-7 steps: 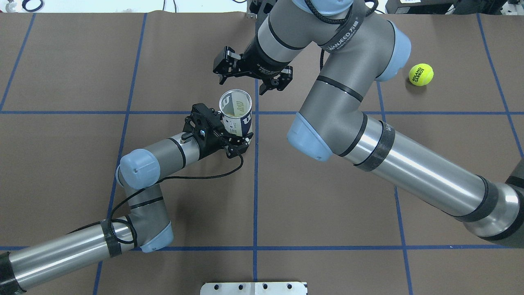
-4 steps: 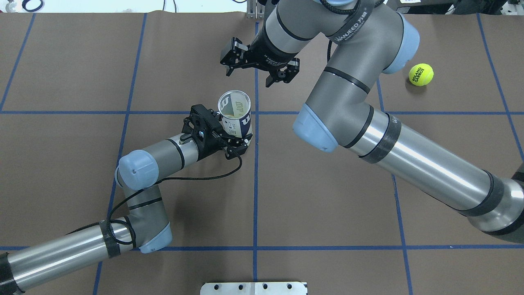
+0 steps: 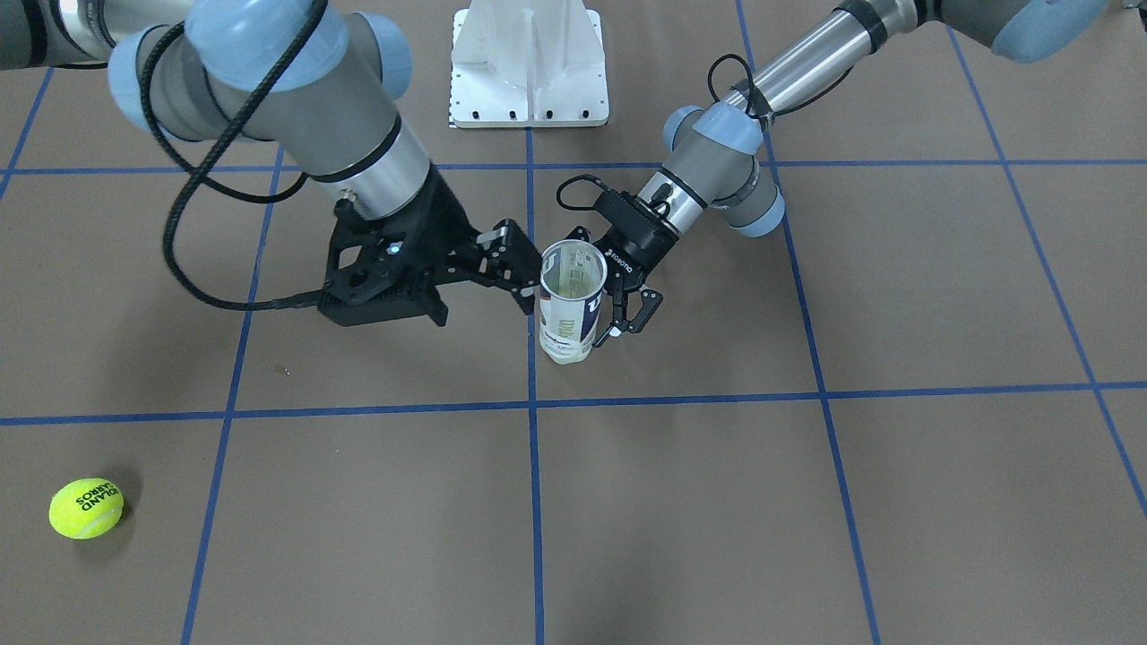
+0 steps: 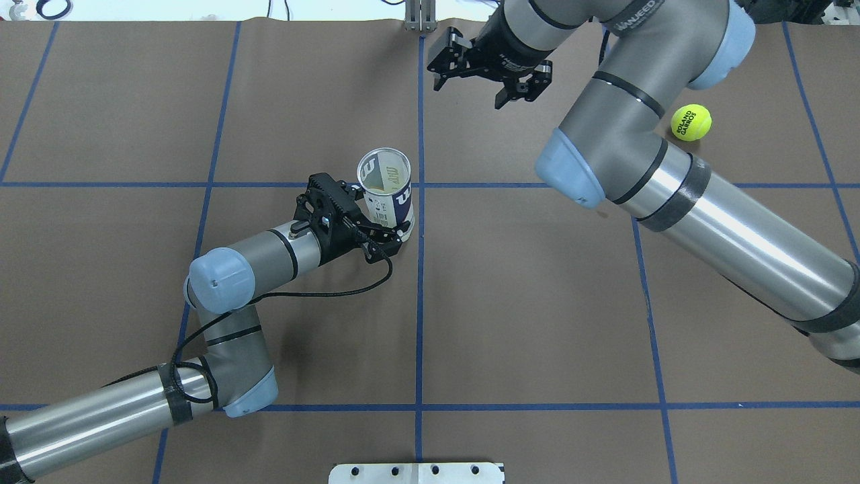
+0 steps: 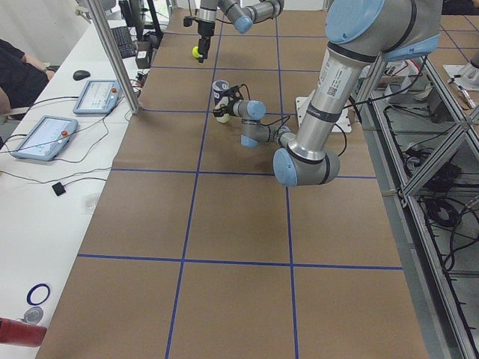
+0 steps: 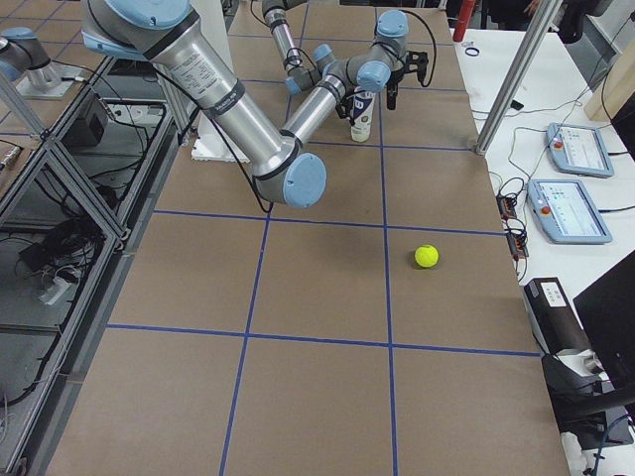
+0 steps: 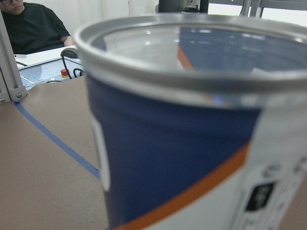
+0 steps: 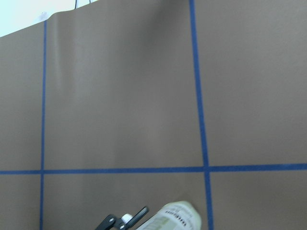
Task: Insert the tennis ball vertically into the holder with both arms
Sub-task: 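Open the right gripper and raise it away from the can, then move the right gripper over to the second yellow tennis ball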
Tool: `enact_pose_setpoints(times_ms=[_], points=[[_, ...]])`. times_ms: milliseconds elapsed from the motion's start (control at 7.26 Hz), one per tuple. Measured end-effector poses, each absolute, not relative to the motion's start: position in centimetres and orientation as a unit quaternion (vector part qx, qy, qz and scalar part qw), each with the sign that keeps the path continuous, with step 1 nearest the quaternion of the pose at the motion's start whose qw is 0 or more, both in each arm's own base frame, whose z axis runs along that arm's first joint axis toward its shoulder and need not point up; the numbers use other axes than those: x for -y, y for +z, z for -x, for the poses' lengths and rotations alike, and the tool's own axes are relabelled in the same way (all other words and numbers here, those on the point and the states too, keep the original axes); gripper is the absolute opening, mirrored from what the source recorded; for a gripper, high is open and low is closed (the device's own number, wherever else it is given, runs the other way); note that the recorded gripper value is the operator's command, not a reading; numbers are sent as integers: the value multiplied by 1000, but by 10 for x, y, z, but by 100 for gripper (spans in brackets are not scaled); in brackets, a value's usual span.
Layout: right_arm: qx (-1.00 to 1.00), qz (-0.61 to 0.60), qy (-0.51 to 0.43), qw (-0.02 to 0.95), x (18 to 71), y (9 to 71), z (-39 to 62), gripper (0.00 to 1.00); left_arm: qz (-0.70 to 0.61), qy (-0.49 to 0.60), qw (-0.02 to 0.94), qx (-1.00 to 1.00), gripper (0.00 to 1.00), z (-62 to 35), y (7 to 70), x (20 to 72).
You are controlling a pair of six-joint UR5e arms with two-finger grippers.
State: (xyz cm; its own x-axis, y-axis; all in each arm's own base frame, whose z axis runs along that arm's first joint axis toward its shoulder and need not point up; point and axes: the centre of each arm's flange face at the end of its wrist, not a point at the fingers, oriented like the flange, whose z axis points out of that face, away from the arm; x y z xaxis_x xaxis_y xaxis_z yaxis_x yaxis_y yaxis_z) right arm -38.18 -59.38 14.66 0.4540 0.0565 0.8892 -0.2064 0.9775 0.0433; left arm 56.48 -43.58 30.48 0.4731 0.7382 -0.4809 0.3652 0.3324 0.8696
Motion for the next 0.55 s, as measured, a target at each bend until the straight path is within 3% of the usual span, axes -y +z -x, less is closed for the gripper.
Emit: enact_pose_setpoints(times_ms=[551], points=[[418, -100, 50, 901, 698, 295, 283, 99, -559, 143, 650, -495, 98, -565, 305, 435]])
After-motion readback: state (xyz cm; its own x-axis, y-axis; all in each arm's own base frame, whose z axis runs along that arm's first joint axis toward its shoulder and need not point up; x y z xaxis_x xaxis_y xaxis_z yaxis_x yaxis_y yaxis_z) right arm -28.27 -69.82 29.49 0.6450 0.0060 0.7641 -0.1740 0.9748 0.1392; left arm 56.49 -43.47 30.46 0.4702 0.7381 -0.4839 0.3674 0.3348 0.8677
